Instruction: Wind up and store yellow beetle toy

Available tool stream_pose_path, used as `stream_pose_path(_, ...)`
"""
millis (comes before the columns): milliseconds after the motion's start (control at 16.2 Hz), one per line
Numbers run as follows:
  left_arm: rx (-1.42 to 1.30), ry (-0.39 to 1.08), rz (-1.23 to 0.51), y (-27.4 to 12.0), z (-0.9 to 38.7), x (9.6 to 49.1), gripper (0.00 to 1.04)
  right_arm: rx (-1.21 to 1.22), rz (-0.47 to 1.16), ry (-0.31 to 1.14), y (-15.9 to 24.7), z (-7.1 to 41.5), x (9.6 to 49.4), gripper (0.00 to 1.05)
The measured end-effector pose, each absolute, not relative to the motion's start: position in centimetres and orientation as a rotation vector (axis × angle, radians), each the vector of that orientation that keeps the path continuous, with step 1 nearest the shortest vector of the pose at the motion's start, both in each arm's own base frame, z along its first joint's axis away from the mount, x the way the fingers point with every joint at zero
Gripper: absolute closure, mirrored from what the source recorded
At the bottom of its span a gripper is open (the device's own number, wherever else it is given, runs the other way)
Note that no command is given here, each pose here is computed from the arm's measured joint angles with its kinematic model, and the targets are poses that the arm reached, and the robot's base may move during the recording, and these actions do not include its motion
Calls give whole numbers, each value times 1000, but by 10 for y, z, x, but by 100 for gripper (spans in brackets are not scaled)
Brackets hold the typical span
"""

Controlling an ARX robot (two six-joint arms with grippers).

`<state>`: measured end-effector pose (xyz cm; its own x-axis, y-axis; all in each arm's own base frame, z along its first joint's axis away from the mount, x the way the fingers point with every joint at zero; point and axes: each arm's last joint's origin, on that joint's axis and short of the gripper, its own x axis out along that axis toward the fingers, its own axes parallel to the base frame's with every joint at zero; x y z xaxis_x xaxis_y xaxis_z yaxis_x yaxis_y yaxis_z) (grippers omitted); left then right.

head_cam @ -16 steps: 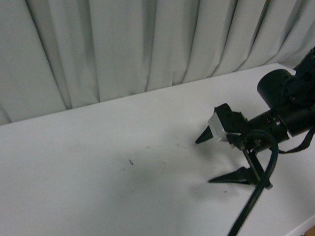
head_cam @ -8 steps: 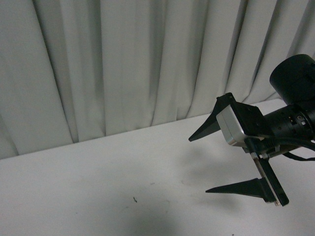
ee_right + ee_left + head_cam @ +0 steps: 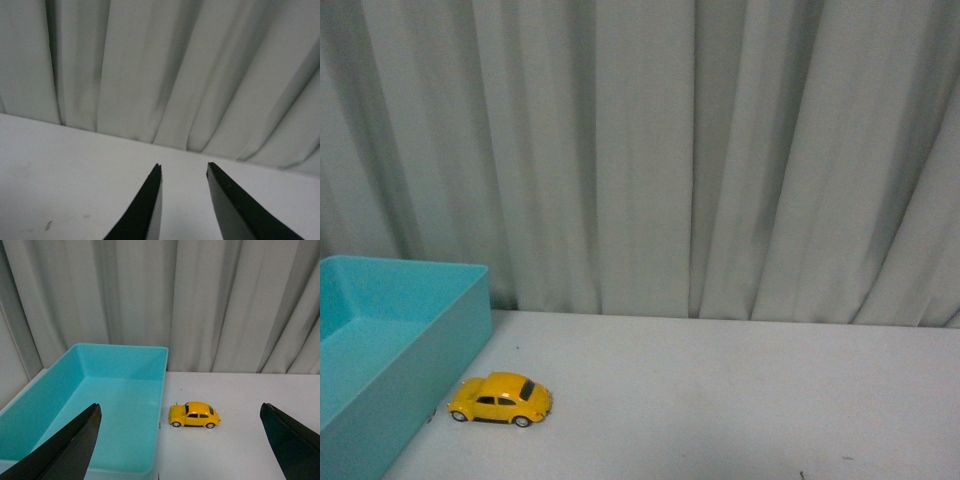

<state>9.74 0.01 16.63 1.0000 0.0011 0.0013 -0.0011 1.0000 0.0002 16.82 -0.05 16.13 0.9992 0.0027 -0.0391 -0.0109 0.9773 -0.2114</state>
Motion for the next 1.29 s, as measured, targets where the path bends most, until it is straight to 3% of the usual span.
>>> stream_pose_path(123,0,-1,1,0,166,97,7,-103,4,134,-1,148,146,93)
stream_pose_path(247,0,-1,2,0,166,97,7,-50,-3,64,-1,161,129,102)
stream_pose_path(432,0,-1,1,0,166,97,7,-21,-5,1,0,166,98,103)
stream_pose_path(1048,0,-1,1,0,166,97,7,-18,-5,-2,0,166,97,101)
stream_pose_path(1233,0,-1,1,0,166,97,7,-18,-5,-2,0,166,97,71)
stream_pose_path(1295,0,-1,1,0,166,97,7,-18,-5,-2,0,166,97,37)
